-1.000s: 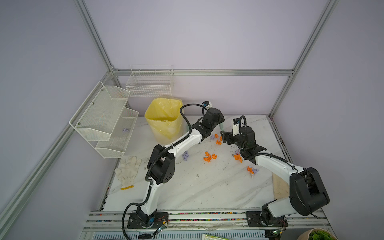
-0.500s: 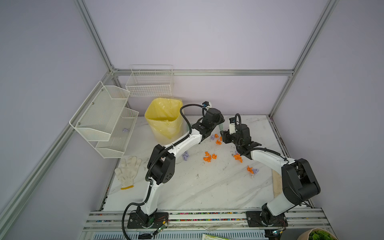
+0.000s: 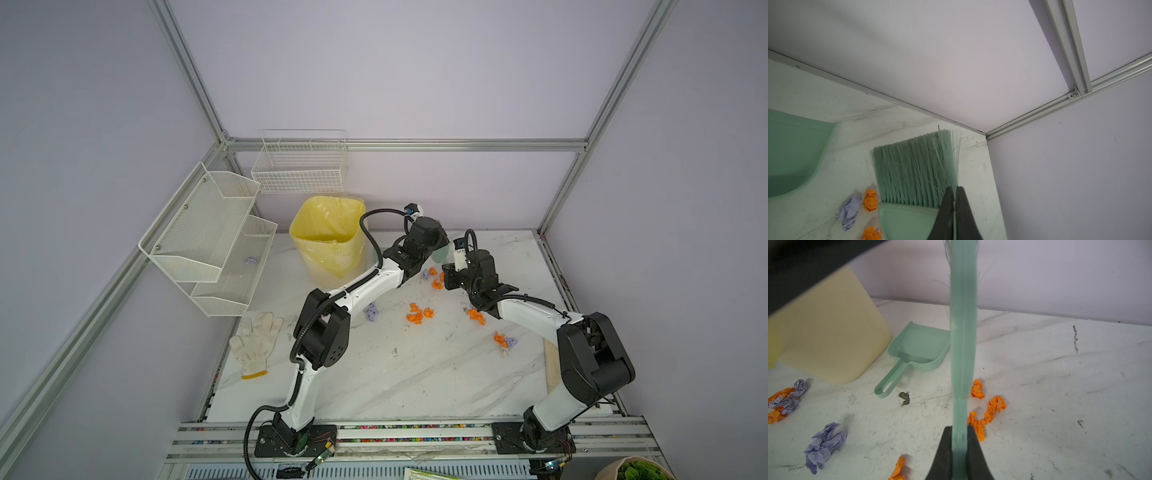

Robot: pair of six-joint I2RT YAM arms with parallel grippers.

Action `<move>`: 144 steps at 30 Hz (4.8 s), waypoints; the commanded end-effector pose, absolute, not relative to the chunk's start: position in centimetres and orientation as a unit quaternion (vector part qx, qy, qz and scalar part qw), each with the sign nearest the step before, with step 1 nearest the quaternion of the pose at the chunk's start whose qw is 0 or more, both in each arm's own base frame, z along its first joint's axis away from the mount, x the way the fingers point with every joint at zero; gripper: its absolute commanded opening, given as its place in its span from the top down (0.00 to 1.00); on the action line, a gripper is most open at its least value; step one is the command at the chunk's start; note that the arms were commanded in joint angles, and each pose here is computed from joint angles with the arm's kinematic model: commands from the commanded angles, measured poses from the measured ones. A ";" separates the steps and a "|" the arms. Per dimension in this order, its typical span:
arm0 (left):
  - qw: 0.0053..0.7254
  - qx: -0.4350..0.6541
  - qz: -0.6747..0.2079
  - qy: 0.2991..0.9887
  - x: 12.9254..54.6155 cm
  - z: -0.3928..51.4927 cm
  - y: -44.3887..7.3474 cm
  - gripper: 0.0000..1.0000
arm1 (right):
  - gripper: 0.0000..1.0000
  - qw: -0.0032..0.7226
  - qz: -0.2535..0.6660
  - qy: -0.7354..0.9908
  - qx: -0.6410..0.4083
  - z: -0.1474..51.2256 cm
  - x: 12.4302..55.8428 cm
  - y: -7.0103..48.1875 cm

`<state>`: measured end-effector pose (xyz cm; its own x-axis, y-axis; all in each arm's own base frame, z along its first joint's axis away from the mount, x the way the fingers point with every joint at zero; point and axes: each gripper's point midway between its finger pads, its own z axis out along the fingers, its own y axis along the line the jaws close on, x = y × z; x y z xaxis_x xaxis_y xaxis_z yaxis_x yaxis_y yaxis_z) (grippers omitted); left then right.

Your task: Sweep away the paper scraps from the table

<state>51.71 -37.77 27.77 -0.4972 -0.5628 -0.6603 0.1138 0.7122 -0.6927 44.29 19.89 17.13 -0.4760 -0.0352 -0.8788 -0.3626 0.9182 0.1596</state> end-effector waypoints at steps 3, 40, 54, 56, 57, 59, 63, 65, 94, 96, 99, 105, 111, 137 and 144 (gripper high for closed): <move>0.511 -0.130 -0.378 0.761 50.8 32.2 -36.1 0.29 | 1.00 0.531 0.195 0.818 -0.105 22.0 43.1 19.5; 0.421 0.027 -0.644 0.638 49.6 28.8 -36.5 0.07 | 1.00 0.453 0.556 0.696 -0.029 26.9 44.4 16.9; 0.418 0.024 -0.673 0.610 50.4 28.9 -36.7 0.23 | 1.00 0.417 0.604 0.678 -0.028 25.8 44.0 17.7; 0.418 0.019 -0.676 0.607 50.6 28.9 -36.6 0.23 | 1.00 0.413 0.604 0.680 -0.027 25.4 43.8 17.7; 0.417 0.019 -0.678 0.605 50.6 29.0 -36.7 0.23 | 1.00 0.411 0.605 0.682 -0.026 25.2 43.7 17.7; 0.415 0.017 -0.683 0.601 50.7 29.1 -36.7 0.27 | 1.00 0.407 0.606 0.683 -0.027 25.0 43.6 17.8; 0.410 -0.001 -0.683 0.605 51.2 28.6 -36.7 0.51 | 1.00 0.404 0.608 0.683 -0.030 25.1 43.5 17.8; 0.408 -0.002 -0.683 0.606 51.3 28.5 -36.8 0.55 | 1.00 0.402 0.609 0.683 -0.030 25.0 43.4 17.9; 0.383 0.018 -0.723 0.575 50.1 30.9 -38.7 1.00 | 1.00 0.374 0.642 0.668 -0.038 25.4 43.5 18.5; 0.388 0.012 -0.722 0.572 50.0 31.0 -38.4 1.00 | 0.92 0.372 0.643 0.668 -0.035 25.4 43.5 18.5; 0.392 -0.002 -0.719 0.574 50.6 31.0 -37.9 1.00 | 0.53 0.375 0.642 0.667 -0.029 25.6 43.3 17.9; 0.394 -0.054 -0.715 0.575 52.3 30.2 -36.7 1.00 | 0.15 0.400 0.628 0.667 0.016 25.6 42.7 15.2; 0.406 -0.065 -0.720 0.559 52.6 31.6 -36.5 1.00 | 0.03 0.431 0.640 0.632 0.068 26.0 41.4 13.8; 0.407 -0.088 -0.715 0.561 52.3 30.5 -37.2 1.00 | 0.48 0.454 0.725 0.510 0.093 28.2 41.1 14.7; 0.401 -0.081 -0.711 0.572 51.9 30.0 -37.6 1.00 | 0.58 0.464 0.724 0.503 0.093 28.7 41.1 14.5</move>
<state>52.39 -37.75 26.64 -0.6920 -0.6464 -0.3215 0.4105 0.0140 -0.9117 43.69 14.80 22.05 -0.6334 0.7486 -0.1957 -0.3076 -0.0115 0.9514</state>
